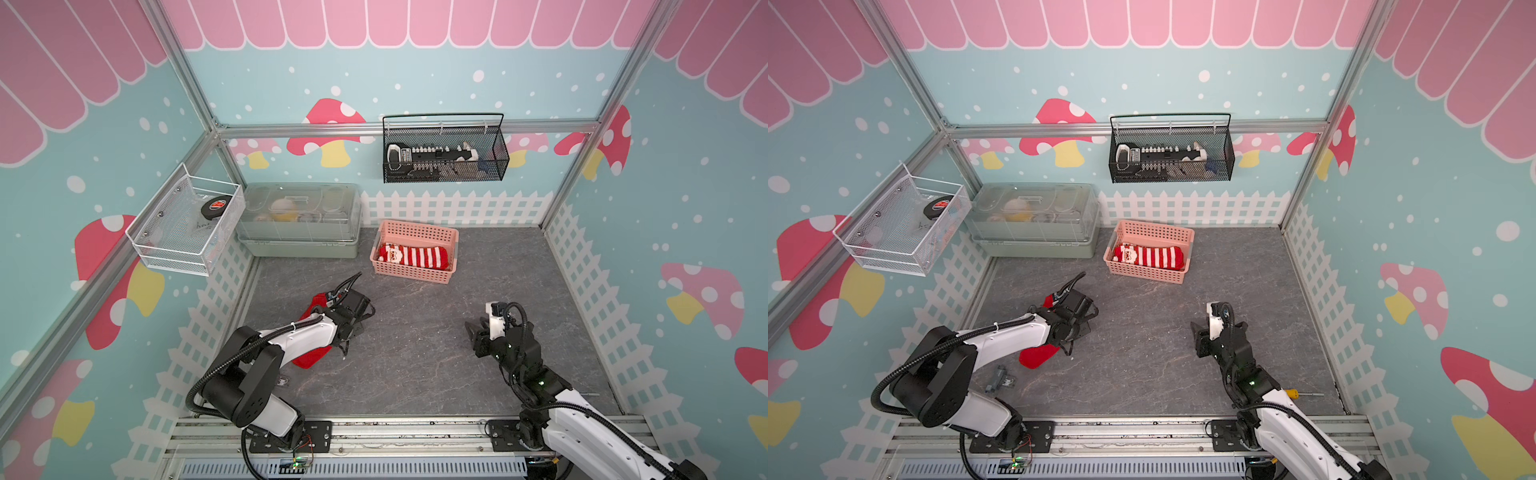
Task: Place the socks together as a pair
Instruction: Pick up the sock at the center of the board, then flatten out the sock at the center of the board.
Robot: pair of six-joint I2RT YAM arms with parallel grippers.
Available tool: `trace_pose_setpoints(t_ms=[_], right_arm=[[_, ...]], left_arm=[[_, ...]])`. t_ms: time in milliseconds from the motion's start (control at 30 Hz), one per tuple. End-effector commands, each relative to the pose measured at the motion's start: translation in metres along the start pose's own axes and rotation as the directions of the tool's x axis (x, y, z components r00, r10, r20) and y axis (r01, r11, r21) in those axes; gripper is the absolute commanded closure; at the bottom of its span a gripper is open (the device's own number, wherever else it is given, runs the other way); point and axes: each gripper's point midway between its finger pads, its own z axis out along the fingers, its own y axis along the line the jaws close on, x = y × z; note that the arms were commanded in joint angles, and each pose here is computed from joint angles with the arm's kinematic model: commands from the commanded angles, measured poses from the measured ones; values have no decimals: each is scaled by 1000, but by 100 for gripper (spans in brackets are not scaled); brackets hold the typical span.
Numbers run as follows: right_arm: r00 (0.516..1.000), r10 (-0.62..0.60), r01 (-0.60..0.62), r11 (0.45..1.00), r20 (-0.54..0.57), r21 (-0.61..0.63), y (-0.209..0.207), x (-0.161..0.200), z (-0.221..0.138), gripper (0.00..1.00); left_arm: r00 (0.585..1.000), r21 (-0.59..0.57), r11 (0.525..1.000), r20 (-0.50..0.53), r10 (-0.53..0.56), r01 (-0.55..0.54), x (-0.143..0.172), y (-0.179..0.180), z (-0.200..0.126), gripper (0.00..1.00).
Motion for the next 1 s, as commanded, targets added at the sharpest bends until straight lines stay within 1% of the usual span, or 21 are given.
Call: trace_pose_setpoints(t_ms=[0,100,200,333,433,533,600,667,733,767,867,967], right_arm=[[1000,-13,13,1000,21,-1,1,-7,-1,51],[1000,-13,14,1000,21,-4,1,-7,-2,51],[1000,-12,13,1000,29,-11,3,-8,-2,51],[999,-4,7,999,45,-52,10,-10,-1,49],[999,5,0,994,50,-110,20,-12,0,44],[997,43,-35,991,67,-129,23,-15,2,37],[995,68,-55,987,80,-151,27,-19,5,34],[992,94,-77,979,87,-187,36,-27,7,30],[991,113,-92,968,78,-234,50,-34,9,28],[988,119,-89,958,96,-273,63,-47,8,28],[987,103,-52,933,127,-356,99,-60,7,27],[986,89,-22,908,140,-417,132,-64,8,26]], left_arm=[[998,119,991,29,-62,58,-14,-21,-26,100],[994,208,974,32,-100,92,-21,-33,-47,100],[988,310,941,32,-153,136,-27,-45,-74,100],[974,460,870,44,-221,176,-39,-63,-117,100],[962,546,813,47,-269,201,-48,-72,-147,100],[943,638,731,24,-331,241,-55,-81,-174,100],[930,705,657,-10,-368,268,-58,-89,-191,100],[914,777,560,-49,-404,289,-62,-99,-209,100],[899,826,480,-70,-432,295,-65,-104,-225,100],[892,845,446,-75,-446,294,-67,-105,-233,100],[874,874,381,-93,-476,301,-68,-106,-249,100],[857,897,315,-122,-501,311,-69,-109,-261,100]])
